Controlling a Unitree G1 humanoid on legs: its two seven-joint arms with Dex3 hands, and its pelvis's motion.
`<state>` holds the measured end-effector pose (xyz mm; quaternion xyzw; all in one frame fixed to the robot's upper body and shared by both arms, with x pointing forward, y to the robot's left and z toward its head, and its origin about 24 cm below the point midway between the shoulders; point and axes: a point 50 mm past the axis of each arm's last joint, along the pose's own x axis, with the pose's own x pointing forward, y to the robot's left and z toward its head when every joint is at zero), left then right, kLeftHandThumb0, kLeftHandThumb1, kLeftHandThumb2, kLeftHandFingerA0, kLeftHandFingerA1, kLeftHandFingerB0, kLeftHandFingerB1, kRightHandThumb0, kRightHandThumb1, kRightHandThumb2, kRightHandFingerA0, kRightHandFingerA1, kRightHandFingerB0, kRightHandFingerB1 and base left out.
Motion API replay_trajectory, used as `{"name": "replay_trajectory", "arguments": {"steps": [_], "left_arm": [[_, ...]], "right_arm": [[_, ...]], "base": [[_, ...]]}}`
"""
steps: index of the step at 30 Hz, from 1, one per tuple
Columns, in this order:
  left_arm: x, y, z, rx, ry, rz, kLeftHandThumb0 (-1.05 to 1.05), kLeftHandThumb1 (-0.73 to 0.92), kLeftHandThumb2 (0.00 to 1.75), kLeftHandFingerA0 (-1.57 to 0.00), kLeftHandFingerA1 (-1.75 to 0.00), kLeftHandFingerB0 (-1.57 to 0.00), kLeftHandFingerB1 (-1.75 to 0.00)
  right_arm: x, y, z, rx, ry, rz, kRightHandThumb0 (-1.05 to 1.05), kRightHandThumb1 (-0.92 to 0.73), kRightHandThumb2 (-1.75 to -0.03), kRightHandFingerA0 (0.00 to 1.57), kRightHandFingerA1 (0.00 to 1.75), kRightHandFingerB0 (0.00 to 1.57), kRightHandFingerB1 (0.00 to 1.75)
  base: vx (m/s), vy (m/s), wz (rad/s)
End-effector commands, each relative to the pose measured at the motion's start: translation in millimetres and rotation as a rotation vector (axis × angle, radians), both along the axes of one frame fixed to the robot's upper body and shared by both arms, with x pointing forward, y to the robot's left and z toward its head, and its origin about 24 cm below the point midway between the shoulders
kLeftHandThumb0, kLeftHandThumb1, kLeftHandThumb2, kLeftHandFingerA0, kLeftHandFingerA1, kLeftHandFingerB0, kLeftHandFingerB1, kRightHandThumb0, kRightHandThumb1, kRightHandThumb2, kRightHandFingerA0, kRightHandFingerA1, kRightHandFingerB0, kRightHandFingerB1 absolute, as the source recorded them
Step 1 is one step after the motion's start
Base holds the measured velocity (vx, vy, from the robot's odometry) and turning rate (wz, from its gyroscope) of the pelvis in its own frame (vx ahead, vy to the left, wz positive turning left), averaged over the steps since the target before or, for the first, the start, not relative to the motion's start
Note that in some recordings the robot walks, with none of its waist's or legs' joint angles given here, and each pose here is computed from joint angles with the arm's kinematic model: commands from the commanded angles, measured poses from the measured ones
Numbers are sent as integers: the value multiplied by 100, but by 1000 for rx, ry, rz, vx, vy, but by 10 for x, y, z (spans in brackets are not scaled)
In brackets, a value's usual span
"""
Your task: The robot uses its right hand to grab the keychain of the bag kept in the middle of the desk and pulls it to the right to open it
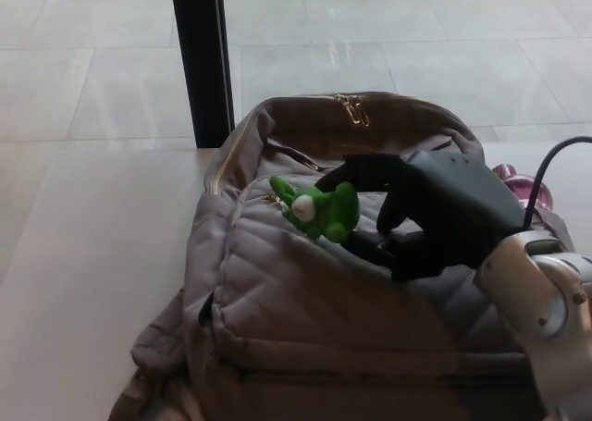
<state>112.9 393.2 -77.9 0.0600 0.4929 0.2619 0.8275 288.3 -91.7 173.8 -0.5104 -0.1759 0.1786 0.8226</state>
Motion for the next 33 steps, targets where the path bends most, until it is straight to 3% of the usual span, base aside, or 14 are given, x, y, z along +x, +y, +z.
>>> {"name": "replay_trajectory", "arguments": {"steps": [1, 3, 8, 9, 10, 15, 17, 21, 22, 26, 30, 31, 32, 33], "left_arm": [[-11, 24, 14, 20, -9, 2, -97, 58, 138, -77, -136, -71, -121], [-12, 22, 13, 20, -11, -3, -96, 58, 143, -86, -124, -76, -111], [-12, 23, 19, 26, -13, -14, -96, 62, 137, -77, -136, -68, -120], [-14, 24, 19, 24, -14, -10, -75, 68, 150, -132, -144, -87, -114], [-13, 25, 19, 30, -2, -12, -96, 61, 142, -84, -122, -71, -108], [6, 19, 20, 32, -8, -13, -98, 63, 142, -83, -122, -73, -110], [1, 17, 16, 22, -15, -2, -100, 65, 142, -83, -124, -71, -109], [-8, 19, 14, 19, -12, -1, -99, 66, 141, -82, -125, -72, -110], [-29, 23, 11, 17, -14, 5, -100, 65, 143, -86, -126, -74, -111], [-34, 21, 6, 33, 4, -2, -102, 67, 142, -84, -124, -70, -109], [-64, 18, -8, 44, 10, 3, -104, 69, 141, -87, -124, -72, -109], [-67, 22, -8, 48, 16, 12, -76, 68, 150, -133, -144, -95, -118], [-68, 24, -8, 51, 19, 13, -76, 68, 150, -133, -144, -95, -118], [-64, 20, -10, 54, 15, 21, -105, 70, 147, -93, -124, -80, -111]], "right_arm": [[-22, -19, -84, -38, 29, 38, -29, -59, -93, 99, 173, 97, 88], [-24, -27, -81, -56, 24, 48, -36, -61, -96, 97, 175, 91, 123], [-28, -26, -79, -65, -24, 7, -35, -45, -121, 100, 175, 91, 130], [-31, -26, -78, -60, -23, 0, -34, -48, -122, 103, 175, 87, 140], [-33, -25, -76, -63, -24, -7, -36, -48, -125, 104, 175, 86, 144], [-50, -16, -56, -61, -66, -37, -36, -52, -109, 99, 175, 81, 158], [-54, -8, -45, -39, -79, -44, -34, -52, -103, 99, 175, 80, 133], [-48, -3, -41, -15, -90, -53, -35, -53, -101, 100, 175, 81, 134], [-49, 5, -28, -16, -92, -59, -35, -48, -100, 122, 163, 89, 120], [-16, -5, 72, -14, -128, -82, -33, -54, -102, 96, 175, 73, 160], [46, -57, 245, 40, -139, -110, -30, -49, -117, 98, 175, 83, 139], [84, -91, 305, 67, -144, -131, -38, -49, -115, 120, 136, 95, 115], [93, -98, 318, 72, -142, -139, -38, -49, -115, 120, 136, 95, 115], [124, -126, 366, 78, -143, -151, -32, -46, -114, 96, 175, 86, 129]], "base": [[0, 0, 0], [0, 0, 0], [0, 0, 0], [0, 0, 0], [0, 0, 0], [0, 0, 0], [0, 0, 0], [0, 0, 0], [0, 0, 0], [0, 0, 0], [0, 0, 0], [0, 0, 0], [0, 0, 0], [0, 0, 0]]}}
